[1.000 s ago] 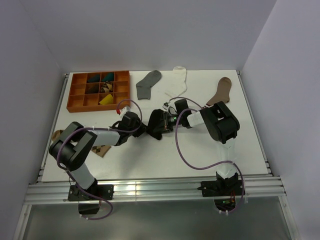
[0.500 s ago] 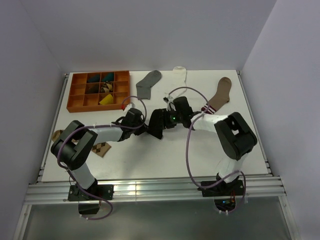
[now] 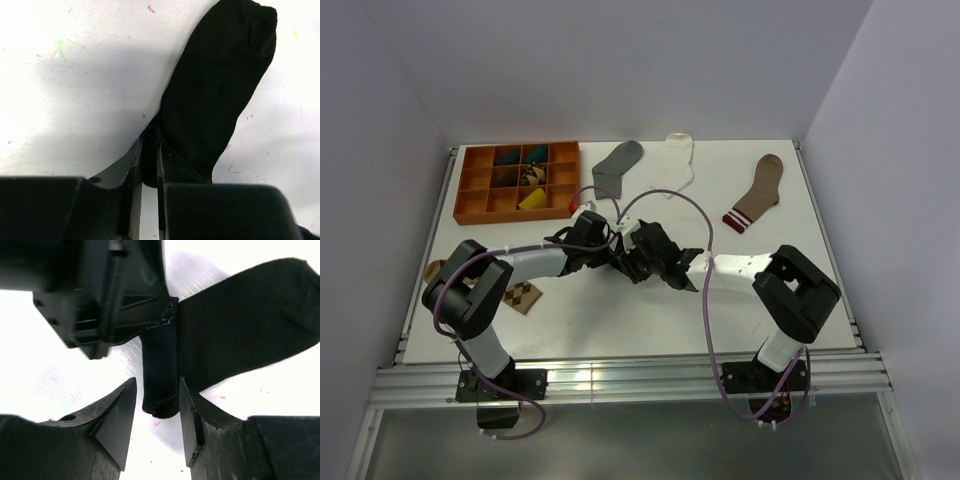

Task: Roll the socks
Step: Roll the sock at the center of the board.

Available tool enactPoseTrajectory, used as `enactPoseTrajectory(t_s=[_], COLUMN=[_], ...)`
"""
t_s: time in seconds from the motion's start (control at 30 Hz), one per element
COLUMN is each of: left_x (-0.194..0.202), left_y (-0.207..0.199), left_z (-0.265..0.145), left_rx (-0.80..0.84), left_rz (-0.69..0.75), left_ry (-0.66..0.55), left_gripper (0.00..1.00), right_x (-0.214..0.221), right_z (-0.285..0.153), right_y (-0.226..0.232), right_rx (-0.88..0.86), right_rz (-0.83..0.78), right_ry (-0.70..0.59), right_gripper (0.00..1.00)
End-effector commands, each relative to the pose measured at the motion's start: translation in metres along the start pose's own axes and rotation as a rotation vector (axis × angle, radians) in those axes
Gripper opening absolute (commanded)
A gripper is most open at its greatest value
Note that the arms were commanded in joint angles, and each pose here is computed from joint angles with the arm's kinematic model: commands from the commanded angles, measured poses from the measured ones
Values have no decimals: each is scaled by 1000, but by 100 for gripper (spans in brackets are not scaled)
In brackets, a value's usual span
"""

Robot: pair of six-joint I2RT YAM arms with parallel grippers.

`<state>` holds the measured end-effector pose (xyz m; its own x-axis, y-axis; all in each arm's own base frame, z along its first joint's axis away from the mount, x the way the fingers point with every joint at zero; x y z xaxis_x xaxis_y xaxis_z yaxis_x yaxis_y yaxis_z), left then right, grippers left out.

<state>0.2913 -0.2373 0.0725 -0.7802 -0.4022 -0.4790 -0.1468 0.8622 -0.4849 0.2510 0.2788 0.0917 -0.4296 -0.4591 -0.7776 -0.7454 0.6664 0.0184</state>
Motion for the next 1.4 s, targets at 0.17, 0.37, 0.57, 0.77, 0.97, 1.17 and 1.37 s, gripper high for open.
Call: enactPoseTrajectory(t_s=[0.17,0.37,0.57,0.77,0.97,1.17,1.37], left_x=[1,2,1,1,-1,-2,-5], left_y=[4,5,4,4,6,8,9], left_z=[0,2,2,2,3,2,-2], left_rx=[-44,-44,-39,-25,-22,-13,-2], left_rz=[80,84,88,90,84,76,69], left_ry=[29,38,40,44,51,50,38], left_gripper=[0,0,0,0,0,1,12], right_x=[-6,-4,4,17,34,45,42], right_z=[7,8,17,24,36,43,42], right_y=[10,22,32,35,36,33,35], right_rx=[134,131,74,60,73,114,90], right_rz=[-178,-210,-210,-211,-223,-211,-180], right_ry=[-54,-77,-53,-11,67,124,130], right_gripper=[47,48,49,51,51,39,2])
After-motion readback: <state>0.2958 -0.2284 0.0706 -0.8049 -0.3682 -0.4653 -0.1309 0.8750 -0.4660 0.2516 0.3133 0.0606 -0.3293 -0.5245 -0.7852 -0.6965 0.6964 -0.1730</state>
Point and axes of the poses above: each gripper's point midway between its finger pads, its own z axis out along the fingers, its own y axis along the line the jaws close on, x = y × z, the point moved 6 cm from there along -z, back along the fingers, and after that the axes turned 2 degrees about -z, right-handed, at the moved point
